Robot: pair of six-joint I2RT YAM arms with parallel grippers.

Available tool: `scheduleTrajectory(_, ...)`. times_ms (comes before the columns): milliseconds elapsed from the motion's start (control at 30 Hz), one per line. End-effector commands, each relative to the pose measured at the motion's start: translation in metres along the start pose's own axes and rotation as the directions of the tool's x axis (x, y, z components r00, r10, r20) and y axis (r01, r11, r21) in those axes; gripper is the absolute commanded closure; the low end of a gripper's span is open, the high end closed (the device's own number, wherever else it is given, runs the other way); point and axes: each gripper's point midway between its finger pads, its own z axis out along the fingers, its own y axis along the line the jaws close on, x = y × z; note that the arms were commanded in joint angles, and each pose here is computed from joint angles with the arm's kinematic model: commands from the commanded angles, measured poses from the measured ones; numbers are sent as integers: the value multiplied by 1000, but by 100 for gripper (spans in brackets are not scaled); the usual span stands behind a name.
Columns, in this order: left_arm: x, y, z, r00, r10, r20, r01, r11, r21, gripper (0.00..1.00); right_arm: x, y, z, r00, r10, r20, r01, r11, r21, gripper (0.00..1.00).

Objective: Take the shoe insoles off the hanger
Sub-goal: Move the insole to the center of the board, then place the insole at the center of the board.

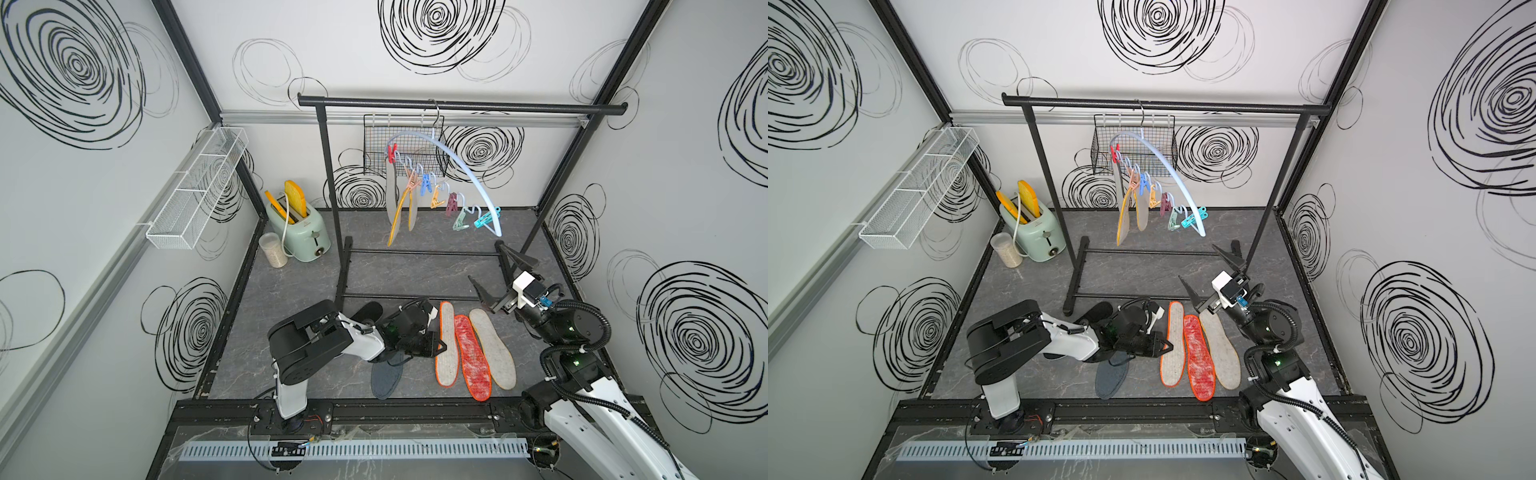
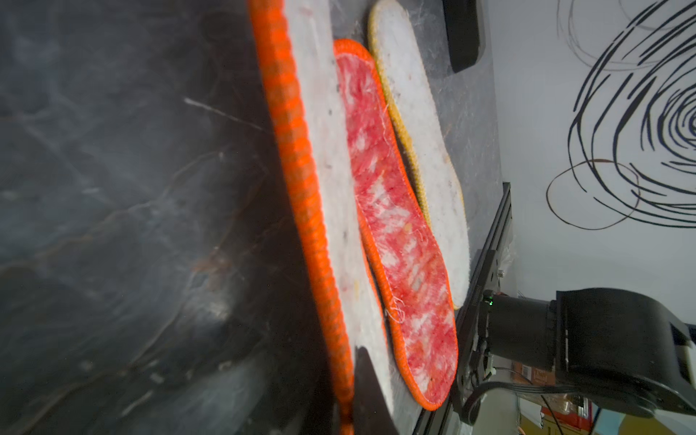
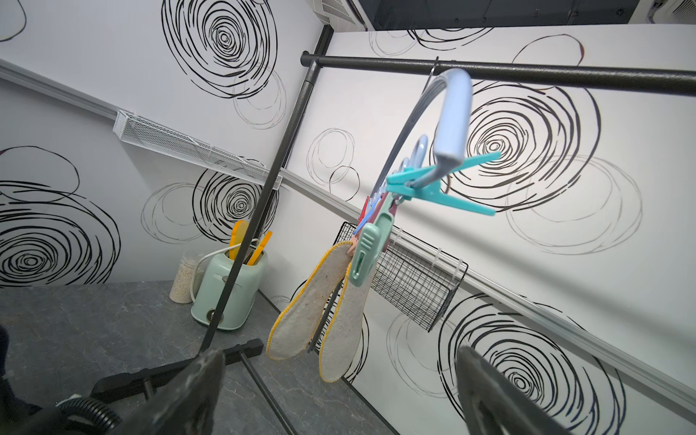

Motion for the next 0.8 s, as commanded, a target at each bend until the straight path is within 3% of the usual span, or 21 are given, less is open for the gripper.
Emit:
scheduleTrajectory(0,-9,1,-22,998,-21,63,20,1000,12,100,-8,0,0,1000,-6,17,6,1000,-2,3)
scheduleTrajectory(167,4,8,-34,998,-24,54,24,1000,-5,98,-7,-1,1,1000,-5,13,5,1000,0,3)
scheduleTrajectory(400,5,13,-35,999,21,28,-19,998,-59,52,-11,-7,-2,1000,-12,18,11,999,40,3)
scheduleTrajectory(467,2,14,-41,998,44,33,-41,995,-89,44,-15,-13,-6,999,-24,20,23,997,75,3)
scheduleTrajectory(767,-36,2,-114,973,151,176,-111,970,-216,36,-21,-36,-15,1000,-9,13,6,978,208,2)
